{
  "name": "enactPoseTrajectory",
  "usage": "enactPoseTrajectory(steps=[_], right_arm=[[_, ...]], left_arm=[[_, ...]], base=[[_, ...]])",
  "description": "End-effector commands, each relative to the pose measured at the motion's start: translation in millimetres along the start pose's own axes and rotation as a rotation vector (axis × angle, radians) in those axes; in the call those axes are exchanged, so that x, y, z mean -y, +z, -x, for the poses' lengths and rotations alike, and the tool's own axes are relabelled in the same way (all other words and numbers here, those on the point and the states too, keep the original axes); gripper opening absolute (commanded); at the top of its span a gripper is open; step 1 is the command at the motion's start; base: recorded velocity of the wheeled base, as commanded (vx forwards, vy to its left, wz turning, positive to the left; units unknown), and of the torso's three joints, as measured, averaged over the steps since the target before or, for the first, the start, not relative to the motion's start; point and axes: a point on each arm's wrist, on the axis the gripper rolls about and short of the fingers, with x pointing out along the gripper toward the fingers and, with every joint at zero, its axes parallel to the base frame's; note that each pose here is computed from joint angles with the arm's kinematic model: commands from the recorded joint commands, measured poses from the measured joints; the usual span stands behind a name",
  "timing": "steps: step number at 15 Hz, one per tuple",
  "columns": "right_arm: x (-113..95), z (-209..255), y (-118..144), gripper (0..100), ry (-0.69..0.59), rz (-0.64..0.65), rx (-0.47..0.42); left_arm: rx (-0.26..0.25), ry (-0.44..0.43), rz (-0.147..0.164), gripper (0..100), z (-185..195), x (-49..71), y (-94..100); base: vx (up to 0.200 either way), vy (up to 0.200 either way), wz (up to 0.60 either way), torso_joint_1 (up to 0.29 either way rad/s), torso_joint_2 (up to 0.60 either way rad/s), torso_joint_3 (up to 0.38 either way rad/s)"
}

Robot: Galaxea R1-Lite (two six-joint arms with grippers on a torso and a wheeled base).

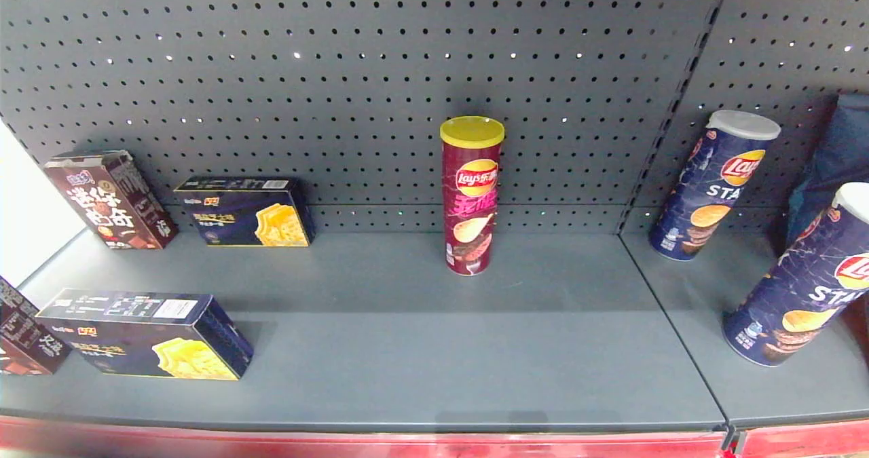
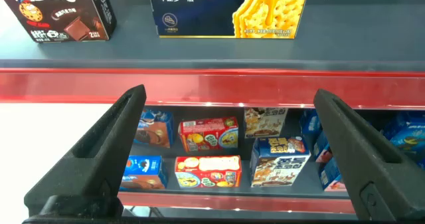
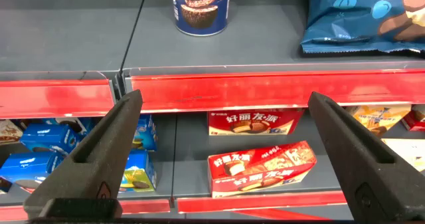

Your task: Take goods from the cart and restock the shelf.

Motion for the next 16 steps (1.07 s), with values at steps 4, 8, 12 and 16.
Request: enactPoseTrajectory(steps=[4,8,12,16], right_arm=[[0.0,-0.1,0.0,100,0.0,0.0,-0.001],[0.0,-0.1,0.0,100,0.0,0.0,-0.001],[0.0,-0.1,0.0,100,0.0,-0.001,-0.001],[0.0,-0.1,0.0,100,0.0,0.0,-0.001]], left_arm=[[0.001,0.0,-0.001,100,0.0,0.0,0.0],[0.001,0.0,0.001,100,0.0,0.0,0.0],[0.001,0.0,0.001,100,0.0,0.0,0.0],[-0.001,0.0,0.001,100,-0.1,0.0,0.1]], base=[[0.0,0.0,0.0,0.0,0.0,0.0],[0.0,0.0,0.0,0.0,0.0,0.0],[0.0,0.0,0.15,0.001,0.0,-0.001],[0.0,0.0,0.6,0.0,0.0,0.002]])
